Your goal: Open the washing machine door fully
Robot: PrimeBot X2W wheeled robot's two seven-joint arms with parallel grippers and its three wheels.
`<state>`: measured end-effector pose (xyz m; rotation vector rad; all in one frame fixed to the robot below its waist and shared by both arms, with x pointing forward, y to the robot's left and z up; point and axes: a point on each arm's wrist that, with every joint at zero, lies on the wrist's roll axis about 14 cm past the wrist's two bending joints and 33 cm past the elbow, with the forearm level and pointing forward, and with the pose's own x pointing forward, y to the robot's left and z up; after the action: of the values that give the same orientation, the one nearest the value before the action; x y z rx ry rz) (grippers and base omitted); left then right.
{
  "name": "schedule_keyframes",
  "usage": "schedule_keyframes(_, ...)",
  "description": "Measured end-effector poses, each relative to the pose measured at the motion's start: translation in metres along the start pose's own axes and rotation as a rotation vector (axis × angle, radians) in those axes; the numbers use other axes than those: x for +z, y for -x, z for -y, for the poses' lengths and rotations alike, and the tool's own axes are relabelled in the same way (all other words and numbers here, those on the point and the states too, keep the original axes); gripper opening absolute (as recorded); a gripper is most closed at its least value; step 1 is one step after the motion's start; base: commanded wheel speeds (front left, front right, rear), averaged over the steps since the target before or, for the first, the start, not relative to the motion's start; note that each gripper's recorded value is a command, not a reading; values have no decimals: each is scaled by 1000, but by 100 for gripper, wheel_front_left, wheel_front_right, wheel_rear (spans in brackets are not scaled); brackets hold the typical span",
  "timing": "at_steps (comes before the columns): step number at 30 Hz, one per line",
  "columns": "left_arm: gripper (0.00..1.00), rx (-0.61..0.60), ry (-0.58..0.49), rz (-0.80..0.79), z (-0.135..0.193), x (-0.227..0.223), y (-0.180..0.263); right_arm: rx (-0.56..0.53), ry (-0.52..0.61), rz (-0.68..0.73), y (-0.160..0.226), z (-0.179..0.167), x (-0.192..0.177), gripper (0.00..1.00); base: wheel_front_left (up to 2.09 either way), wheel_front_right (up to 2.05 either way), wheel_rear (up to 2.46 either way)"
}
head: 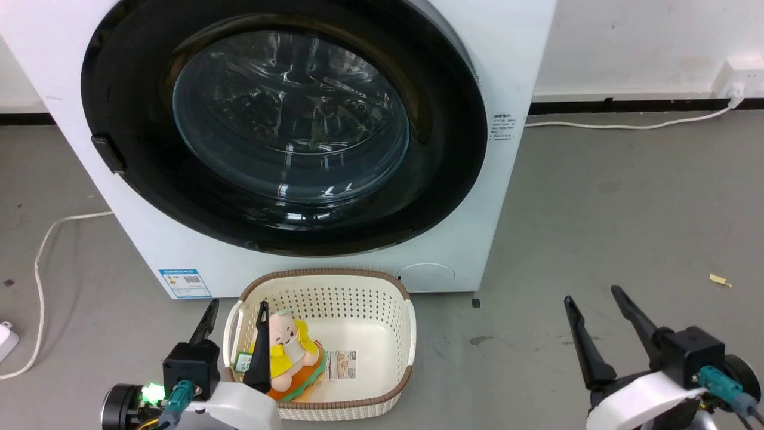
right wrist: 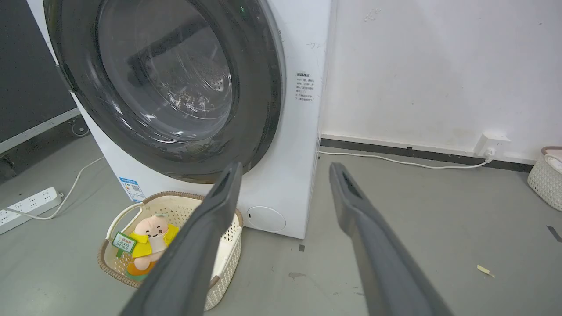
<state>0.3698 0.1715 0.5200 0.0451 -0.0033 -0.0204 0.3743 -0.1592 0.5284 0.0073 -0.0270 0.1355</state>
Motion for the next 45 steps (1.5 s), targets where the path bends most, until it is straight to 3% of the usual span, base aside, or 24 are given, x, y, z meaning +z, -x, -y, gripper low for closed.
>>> schedule_keyframes(11,100,-4,0,2,1,-3,-5,10,-45,40,-23,2,13,100,0,0,0)
schedule_keyframes(33,100,14,5,1,-4,-13,-16,21,-243,66,-106,13,42,100,0,0,0)
schedule_keyframes(34,100,15,5,0,-5,-14,-17,23,-252,64,-110,13,43,95,0,0,0)
schedule_keyframes(35,100,18,6,2,-6,-14,-17,26,-261,66,-114,12,44,80,0,0,0)
schedule_keyframes(36,100,22,8,5,-7,-13,-18,29,-267,65,-118,12,45,58,0,0,0)
schedule_keyframes(37,100,26,9,7,-8,-13,-19,31,-276,65,-122,11,46,22,0,0,0)
schedule_keyframes(38,100,28,9,7,-9,-13,-19,33,-285,63,-126,11,46,0,0,0,0)
schedule_keyframes(45,100,37,7,-1,-12,-19,-20,31,-380,38,-156,12,46,0,0,0,0)
